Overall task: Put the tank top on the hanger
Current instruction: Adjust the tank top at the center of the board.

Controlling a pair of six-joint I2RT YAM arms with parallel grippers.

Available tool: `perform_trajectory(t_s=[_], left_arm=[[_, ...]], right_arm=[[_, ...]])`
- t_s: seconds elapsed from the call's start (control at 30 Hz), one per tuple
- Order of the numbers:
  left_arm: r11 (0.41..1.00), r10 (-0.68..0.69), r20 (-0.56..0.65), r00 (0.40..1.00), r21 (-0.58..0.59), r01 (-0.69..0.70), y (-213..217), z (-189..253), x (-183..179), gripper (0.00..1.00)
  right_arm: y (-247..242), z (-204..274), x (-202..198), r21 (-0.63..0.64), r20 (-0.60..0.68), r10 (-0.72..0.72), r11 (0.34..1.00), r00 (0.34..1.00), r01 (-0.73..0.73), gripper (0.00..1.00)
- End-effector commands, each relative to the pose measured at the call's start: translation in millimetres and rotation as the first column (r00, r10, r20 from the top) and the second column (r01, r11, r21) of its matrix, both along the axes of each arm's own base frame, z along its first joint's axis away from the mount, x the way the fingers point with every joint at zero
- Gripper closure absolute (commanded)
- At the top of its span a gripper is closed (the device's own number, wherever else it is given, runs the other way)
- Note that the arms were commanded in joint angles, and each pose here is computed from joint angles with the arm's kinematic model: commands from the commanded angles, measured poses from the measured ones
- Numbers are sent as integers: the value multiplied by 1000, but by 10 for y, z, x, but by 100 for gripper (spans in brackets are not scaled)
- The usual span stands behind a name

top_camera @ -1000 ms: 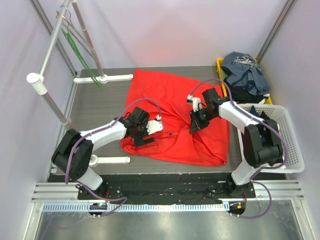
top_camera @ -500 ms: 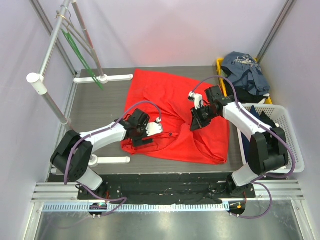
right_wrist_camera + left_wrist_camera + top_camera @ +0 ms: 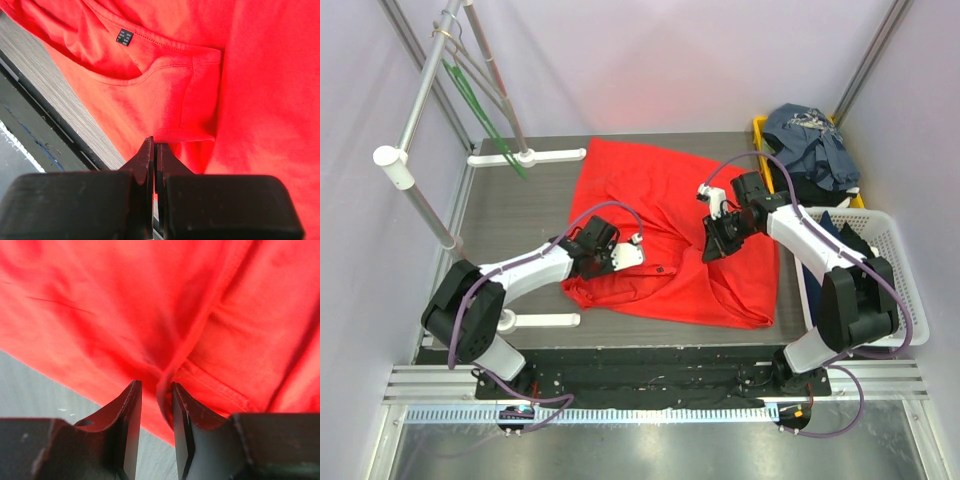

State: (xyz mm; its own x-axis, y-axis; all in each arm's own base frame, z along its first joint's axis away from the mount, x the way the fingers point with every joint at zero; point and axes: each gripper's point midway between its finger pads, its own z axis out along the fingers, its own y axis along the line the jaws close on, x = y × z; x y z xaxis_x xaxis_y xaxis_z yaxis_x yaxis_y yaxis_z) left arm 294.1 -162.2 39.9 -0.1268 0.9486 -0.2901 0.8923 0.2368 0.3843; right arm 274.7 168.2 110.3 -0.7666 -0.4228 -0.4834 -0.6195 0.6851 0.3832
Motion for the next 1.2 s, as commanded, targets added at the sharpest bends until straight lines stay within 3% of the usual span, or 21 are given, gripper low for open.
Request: perform_trajectory(t_s=[0.0,0.27,0.4,0.6,0.73,0.93,1.17], left_arm=[[995,24,174,984,-103,-5,-211,680,336,67],[974,130,371,920,-221,-48,-447,1657,787,66],[977,152,462,874,-207,-61,-591,1847,949,65],[983,147,531,834,-170,-65,-912,1772,1144,62],[978,209,579,788,-126,-167,-986,1619,1423,62],[954,291,672,680,-157,-254,-1065,1763,1764,63],[943,322,674,665,-167,-287,-1116,1654,1871,64]], right_arm=[[-28,343,121,-13,141,22,1000,990,-20,99],[-154,867,332,-36,328,0,999,945,12,99],[-275,1123,428,-36,407,-37,998,913,57,99],[-548,1257,552,-67,478,-110,985,871,161,99],[-739,1290,597,-73,508,-157,972,847,223,99],[-908,945,564,-145,472,-140,962,870,233,99],[-991,512,787,-200,440,-163,941,883,274,97]])
